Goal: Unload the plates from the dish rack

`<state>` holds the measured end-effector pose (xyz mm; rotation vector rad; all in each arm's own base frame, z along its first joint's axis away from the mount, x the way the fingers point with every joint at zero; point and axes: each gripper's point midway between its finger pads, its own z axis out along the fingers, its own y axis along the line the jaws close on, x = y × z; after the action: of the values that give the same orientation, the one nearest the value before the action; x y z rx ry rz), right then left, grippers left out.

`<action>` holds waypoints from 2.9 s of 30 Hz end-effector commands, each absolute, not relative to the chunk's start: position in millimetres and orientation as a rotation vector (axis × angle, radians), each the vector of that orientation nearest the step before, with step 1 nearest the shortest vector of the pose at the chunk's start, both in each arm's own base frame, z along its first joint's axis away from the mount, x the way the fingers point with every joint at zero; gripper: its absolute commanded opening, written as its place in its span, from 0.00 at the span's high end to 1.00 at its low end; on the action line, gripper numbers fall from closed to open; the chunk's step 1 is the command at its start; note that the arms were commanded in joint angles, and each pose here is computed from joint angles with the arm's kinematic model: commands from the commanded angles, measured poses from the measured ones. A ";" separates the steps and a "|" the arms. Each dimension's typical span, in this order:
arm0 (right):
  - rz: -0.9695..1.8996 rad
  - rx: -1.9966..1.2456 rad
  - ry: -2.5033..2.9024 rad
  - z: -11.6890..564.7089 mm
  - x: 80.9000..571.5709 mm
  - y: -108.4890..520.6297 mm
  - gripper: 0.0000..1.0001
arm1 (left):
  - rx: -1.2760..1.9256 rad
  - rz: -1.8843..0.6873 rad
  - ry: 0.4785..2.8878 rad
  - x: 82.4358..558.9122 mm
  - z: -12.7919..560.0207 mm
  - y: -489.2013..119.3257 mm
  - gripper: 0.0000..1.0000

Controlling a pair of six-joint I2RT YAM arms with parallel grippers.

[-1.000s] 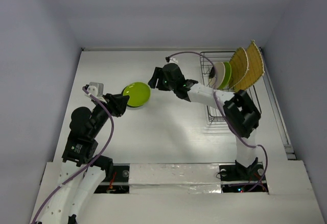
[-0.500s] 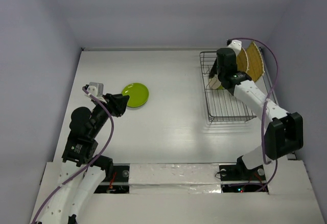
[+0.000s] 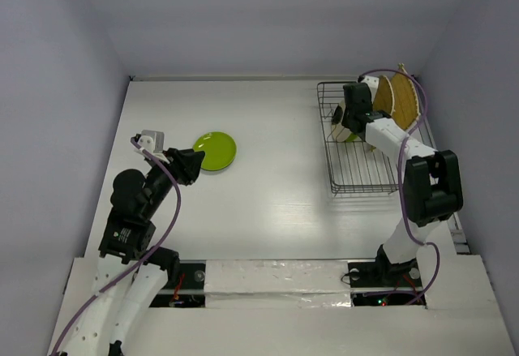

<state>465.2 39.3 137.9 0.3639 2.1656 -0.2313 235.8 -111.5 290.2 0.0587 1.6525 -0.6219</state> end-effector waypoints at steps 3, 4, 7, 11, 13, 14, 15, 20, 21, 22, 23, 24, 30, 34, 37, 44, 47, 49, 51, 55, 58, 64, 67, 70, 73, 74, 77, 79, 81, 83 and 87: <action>-0.258 0.402 2.099 163.9 474.9 29.5 0.93 | 0.083 -0.640 1.572 235.9 317.4 -113.9 0.66; -0.257 0.407 2.090 167.2 474.0 28.9 0.93 | 0.080 -0.640 1.572 236.0 317.4 -113.7 0.66; -0.257 0.413 2.047 189.4 470.0 25.2 0.94 | 0.080 -0.642 1.573 236.1 317.1 -114.1 0.66; -0.288 0.415 1.986 222.1 464.2 16.5 0.99 | 0.080 -0.642 1.574 236.1 317.1 -114.1 0.66; -0.279 0.396 1.953 242.0 461.3 18.9 1.00 | 0.082 -0.641 1.572 236.2 317.4 -114.0 0.66; -0.284 0.389 1.938 249.1 460.1 20.6 1.00 | 0.082 -0.643 1.572 236.1 317.5 -114.3 0.66; -0.293 0.381 1.926 257.9 457.8 18.6 1.00 | 0.080 -0.642 1.572 236.2 317.5 -114.1 0.66; -0.332 0.381 1.865 293.6 445.9 19.0 1.00 | 0.079 -0.641 1.572 236.0 317.5 -113.8 0.66; -0.318 0.371 1.853 300.2 443.1 23.6 1.00 | 0.078 -0.640 1.570 235.8 317.8 -113.5 0.66; -0.294 0.361 1.842 306.2 440.5 29.9 1.00 | 0.078 -0.640 1.570 235.8 317.8 -113.5 0.66; -0.232 0.345 1.824 317.6 436.4 35.8 1.00 | 0.078 -0.640 1.572 236.1 317.5 -113.5 0.66; -0.153 0.322 1.816 319.9 435.7 51.3 1.00 | 0.081 -0.640 1.569 235.4 318.2 -113.5 0.66; 0.435 0.061 1.823 307.2 423.4 205.6 1.00 | 0.077 -0.639 1.566 234.7 318.9 -112.9 0.66; 0.727 -0.055 1.874 276.3 419.2 301.2 1.00 | 0.073 -0.633 1.567 234.7 318.8 -111.7 0.66; 0.967 -0.105 1.902 254.7 412.5 362.5 1.00 | 0.062 -0.620 1.566 235.6 318.8 -108.4 0.66; 1.204 -0.097 1.985 209.3 407.5 437.3 1.00 | 0.063 -0.623 1.563 234.5 319.5 -108.4 0.66; 1.232 -0.059 2.027 188.9 409.7 449.4 1.00 | 0.065 -0.625 1.561 233.9 319.9 -108.8 0.66; 1.283 -0.032 2.037 182.8 409.2 455.7 1.00 | 0.067 -0.627 1.558 233.5 320.6 -109.0 0.66; 1.306 -0.025 2.074 166.6 405.1 464.1 0.99 | 0.067 -0.626 1.561 233.8 319.9 -109.0 0.66; 1.292 -0.024 2.112 151.8 403.1 469.0 0.86 | 0.068 -0.628 1.557 232.7 321.0 -109.0 0.66; 1.253 -0.023 2.121 148.1 404.3 464.7 0.78 | 0.070 -0.629 1.555 232.6 321.3 -109.3 0.66; 1.190 -0.053 2.133 146.2 404.0 457.5 0.56 | 0.067 -0.629 1.555 232.6 321.0 -109.1 0.66; 1.117 -0.056 2.135 146.8 404.8 446.4 0.49 | 0.066 -0.628 1.555 232.7 321.0 -108.8 0.66; 1.004 -0.057 2.130 150.1 405.5 427.4 0.43 | 0.067 -0.627 1.555 232.7 321.0 -108.8 0.66; 0.941 -0.073 2.090 166.9 402.9 411.5 0.39 | 0.069 -0.631 1.552 232.2 321.7 -109.2 0.66; 0.918 -0.078 2.102 161.3 398.8 405.0 0.39 | 0.069 -0.628 1.554 232.3 321.3 -108.9 0.66; 0.807 -0.048 2.044 182.3 399.0 377.7 0.42 | 0.069 -0.631 1.552 231.8 321.7 -109.1 0.66; 0.652 -0.015 2.042 178.5 399.8 348.1 0.62 | 0.066 -0.628 1.552 231.7 321.7 -108.6 0.66; 0.505 0.046 2.013 192.0 402.4 307.4 0.92 | 0.067 -0.629 1.554 231.9 321.3 -108.9 0.66; 0.396 0.065 1.979 213.0 405.3 267.3 0.99 | 0.069 -0.630 1.554 231.8 321.3 -109.1 0.66; 0.216 0.133 1.963 233.3 409.4 188.9 0.99 | 0.073 -0.637 1.550 231.7 322.5 -110.2 0.66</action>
<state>399.5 267.6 217.7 0.0548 2.0003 0.4851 234.3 -110.3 294.2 0.0593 1.6353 -0.6229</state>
